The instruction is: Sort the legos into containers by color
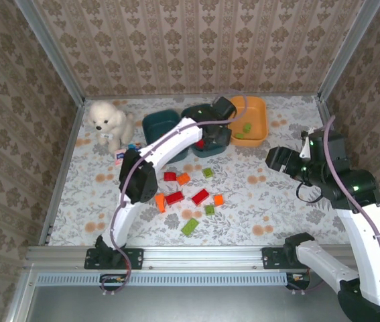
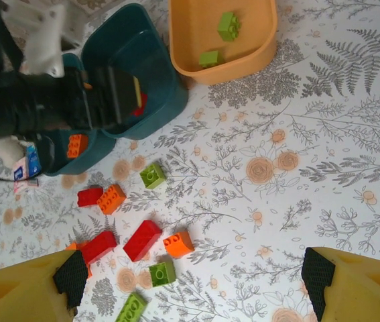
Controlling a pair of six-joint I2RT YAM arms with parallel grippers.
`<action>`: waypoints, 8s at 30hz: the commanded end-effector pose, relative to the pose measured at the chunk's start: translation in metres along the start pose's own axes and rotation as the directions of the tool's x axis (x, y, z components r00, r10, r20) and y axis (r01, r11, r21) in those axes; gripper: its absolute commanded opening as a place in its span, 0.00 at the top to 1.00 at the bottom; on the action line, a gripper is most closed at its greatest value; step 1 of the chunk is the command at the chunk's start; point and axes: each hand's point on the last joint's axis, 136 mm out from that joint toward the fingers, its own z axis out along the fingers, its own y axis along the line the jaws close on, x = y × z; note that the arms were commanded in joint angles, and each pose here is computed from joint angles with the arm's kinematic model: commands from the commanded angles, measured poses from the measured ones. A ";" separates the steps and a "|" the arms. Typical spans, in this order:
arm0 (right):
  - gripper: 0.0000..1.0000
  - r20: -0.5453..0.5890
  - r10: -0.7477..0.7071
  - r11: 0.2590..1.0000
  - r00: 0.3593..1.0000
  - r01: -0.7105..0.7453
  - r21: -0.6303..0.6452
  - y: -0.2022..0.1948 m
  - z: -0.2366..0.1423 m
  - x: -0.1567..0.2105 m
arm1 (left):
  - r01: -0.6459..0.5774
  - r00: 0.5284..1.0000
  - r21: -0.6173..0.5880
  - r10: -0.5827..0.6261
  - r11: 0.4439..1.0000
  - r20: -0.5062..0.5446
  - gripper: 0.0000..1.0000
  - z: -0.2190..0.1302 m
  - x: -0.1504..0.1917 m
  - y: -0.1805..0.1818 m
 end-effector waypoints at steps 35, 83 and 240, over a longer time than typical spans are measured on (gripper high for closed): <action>0.13 -0.035 -0.005 1.000 0.999 0.004 -0.027 0.010 0.025 -0.005 | 0.457 0.879 0.104 -0.430 0.884 -0.204 0.30 0.073 0.001 0.014; 0.19 -0.494 -0.843 0.484 0.213 0.701 -0.524 0.115 0.148 0.288 | 0.597 0.759 -0.024 -0.555 0.802 0.339 0.05 -0.218 0.202 0.226; 0.21 -0.087 -0.132 0.984 0.987 0.121 -0.128 0.022 0.021 0.050 | 0.200 0.885 0.153 -0.111 0.968 -0.452 0.17 -0.053 0.168 -0.044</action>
